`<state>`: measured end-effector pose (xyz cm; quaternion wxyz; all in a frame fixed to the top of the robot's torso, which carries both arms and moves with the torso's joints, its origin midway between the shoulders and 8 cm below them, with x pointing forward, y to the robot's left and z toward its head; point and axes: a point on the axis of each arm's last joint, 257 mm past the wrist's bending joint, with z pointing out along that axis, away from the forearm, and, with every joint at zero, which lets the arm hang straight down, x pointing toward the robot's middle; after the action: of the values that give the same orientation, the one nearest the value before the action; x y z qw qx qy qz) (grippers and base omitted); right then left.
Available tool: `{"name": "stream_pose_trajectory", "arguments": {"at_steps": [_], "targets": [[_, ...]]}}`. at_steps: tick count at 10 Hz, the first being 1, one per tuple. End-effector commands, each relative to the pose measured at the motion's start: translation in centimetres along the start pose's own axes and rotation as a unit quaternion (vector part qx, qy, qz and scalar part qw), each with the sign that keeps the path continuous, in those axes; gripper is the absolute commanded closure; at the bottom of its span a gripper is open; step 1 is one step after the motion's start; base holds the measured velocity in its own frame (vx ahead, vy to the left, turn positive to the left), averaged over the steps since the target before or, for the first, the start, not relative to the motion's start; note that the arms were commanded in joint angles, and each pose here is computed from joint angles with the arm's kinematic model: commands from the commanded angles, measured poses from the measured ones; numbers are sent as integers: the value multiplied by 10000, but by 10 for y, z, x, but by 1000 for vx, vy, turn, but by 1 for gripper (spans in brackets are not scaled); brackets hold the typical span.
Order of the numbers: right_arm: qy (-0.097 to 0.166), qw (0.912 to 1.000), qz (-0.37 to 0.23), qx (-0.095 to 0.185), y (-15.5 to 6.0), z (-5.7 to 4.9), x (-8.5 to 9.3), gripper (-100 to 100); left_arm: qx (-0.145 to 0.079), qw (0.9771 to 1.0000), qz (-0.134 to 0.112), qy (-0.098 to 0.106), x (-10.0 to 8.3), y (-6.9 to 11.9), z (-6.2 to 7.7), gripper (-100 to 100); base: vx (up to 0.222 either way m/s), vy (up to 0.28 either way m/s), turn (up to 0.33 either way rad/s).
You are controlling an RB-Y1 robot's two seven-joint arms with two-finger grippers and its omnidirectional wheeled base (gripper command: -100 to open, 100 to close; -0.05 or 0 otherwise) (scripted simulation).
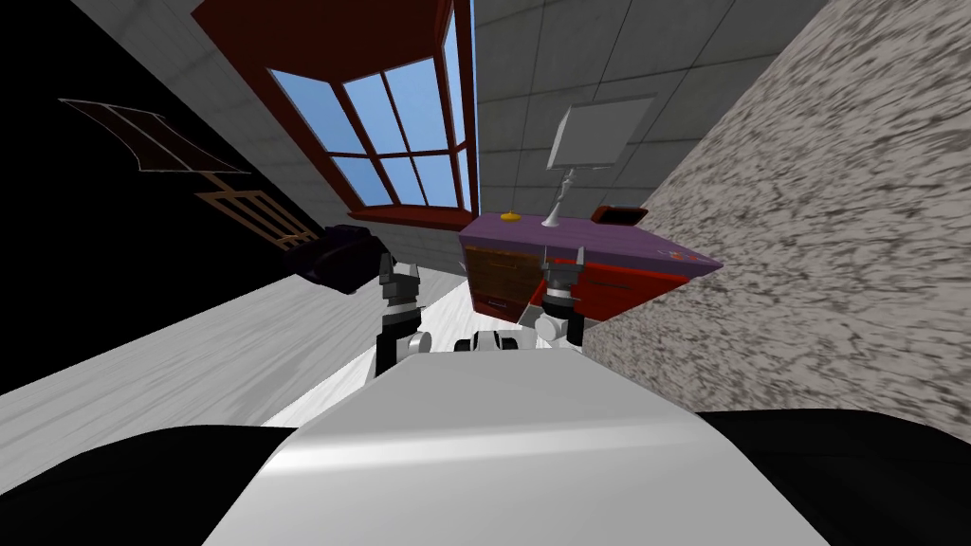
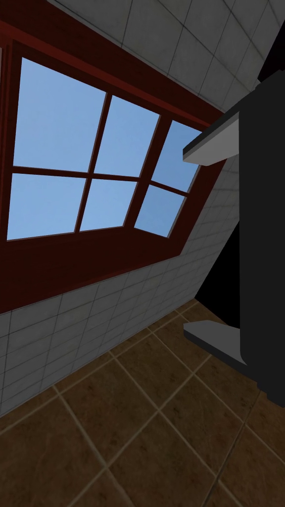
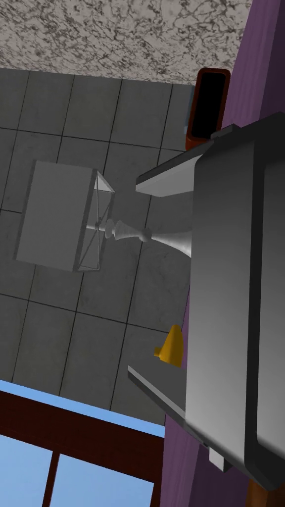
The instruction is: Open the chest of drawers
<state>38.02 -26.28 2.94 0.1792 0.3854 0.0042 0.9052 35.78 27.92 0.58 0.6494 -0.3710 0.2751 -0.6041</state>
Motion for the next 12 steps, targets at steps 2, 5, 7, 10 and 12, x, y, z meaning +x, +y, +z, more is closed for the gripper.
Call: {"name": "stream_pose_trajectory", "arguments": {"at_steps": [2,5,7,10,12], "targets": [[-50,9956,921,-192,1,3,-5,-100,0,10000,0,0,0,0,0,0,26,33,5],[-93,9864,1611,-317,1,4,-11,-100,0,10000,0,0,0,0,0,0,39,64,8],[-139,9770,2085,-428,0,4,-17,-100,0,10000,0,0,0,0,0,0,30,30,7],[-189,9609,2709,-541,-1,4,-24,-100,0,10000,0,0,0,0,0,0,44,50,11],[-252,9454,3185,-647,-3,3,-32,-100,0,10000,0,0,0,0,0,0,29,49,13]]}}
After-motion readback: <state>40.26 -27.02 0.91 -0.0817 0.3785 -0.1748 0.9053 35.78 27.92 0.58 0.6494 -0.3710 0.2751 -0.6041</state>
